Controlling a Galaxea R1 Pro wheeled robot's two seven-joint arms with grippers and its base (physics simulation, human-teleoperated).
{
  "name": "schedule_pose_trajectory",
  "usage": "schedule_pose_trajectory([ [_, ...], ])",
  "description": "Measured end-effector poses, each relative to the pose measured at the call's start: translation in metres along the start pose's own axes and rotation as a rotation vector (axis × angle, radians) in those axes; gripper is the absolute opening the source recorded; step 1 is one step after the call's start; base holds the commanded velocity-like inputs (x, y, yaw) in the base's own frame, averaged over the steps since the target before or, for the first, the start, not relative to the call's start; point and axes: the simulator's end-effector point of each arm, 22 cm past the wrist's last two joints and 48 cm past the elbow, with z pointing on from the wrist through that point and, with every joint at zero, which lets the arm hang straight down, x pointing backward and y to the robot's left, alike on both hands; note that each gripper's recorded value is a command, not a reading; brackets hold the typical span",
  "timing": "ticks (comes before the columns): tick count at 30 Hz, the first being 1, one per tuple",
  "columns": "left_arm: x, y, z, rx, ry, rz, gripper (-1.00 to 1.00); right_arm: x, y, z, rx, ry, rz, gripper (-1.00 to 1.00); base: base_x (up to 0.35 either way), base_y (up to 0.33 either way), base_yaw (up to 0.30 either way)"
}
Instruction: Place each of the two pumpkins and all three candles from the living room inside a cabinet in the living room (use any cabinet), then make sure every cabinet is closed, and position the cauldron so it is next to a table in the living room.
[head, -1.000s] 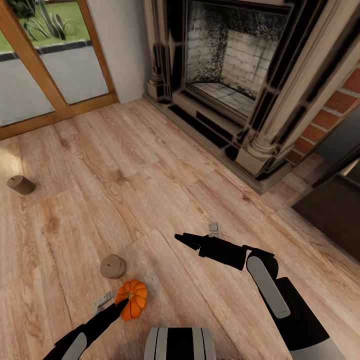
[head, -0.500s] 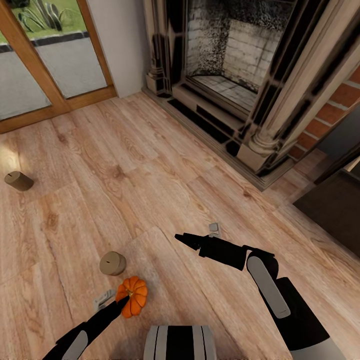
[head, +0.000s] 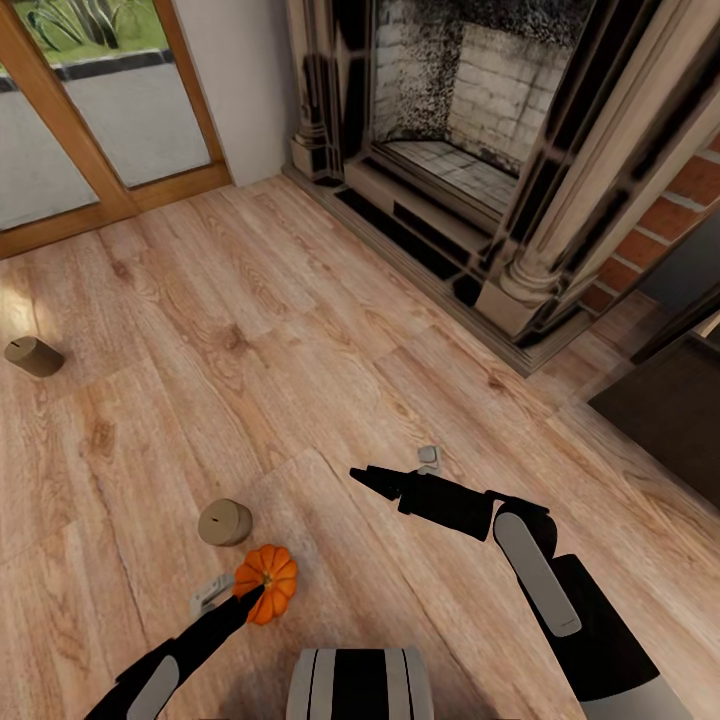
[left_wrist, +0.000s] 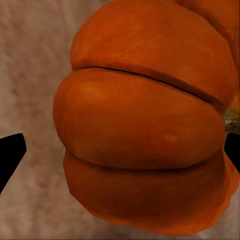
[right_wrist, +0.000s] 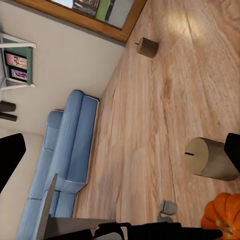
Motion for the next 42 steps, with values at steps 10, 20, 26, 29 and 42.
schedule_pose_trajectory([
  [10, -0.0022, 0.0017, -0.0003, -0.008, -0.004, 0.001, 1.00, -0.0003, 0.0004, 0.0001, -0.001, 0.000, -0.001, 1.00, 0.000, 0.000, 0.000],
  [20, -0.0019, 0.0016, -0.0004, -0.007, -0.003, 0.000, -1.00, -0.0003, 0.0004, 0.0001, -0.001, 0.000, -0.001, 1.00, 0.000, 0.000, 0.000],
  [26, -0.0023, 0.0025, -0.0007, -0.008, -0.003, 0.001, -1.00, -0.0004, 0.0005, 0.0001, -0.001, 0.000, -0.001, 1.00, 0.000, 0.000, 0.000],
  [29, -0.0023, 0.0026, -0.0007, -0.009, -0.003, 0.001, -1.00, -0.0006, 0.0005, 0.0001, -0.001, 0.000, -0.002, 1.00, 0.000, 0.000, 0.000],
  [42, -0.0054, 0.0069, -0.0016, -0.020, -0.008, 0.000, -1.00, 0.0000, -0.0006, 0.0000, 0.001, 0.000, 0.002, 1.00, 0.000, 0.000, 0.000],
])
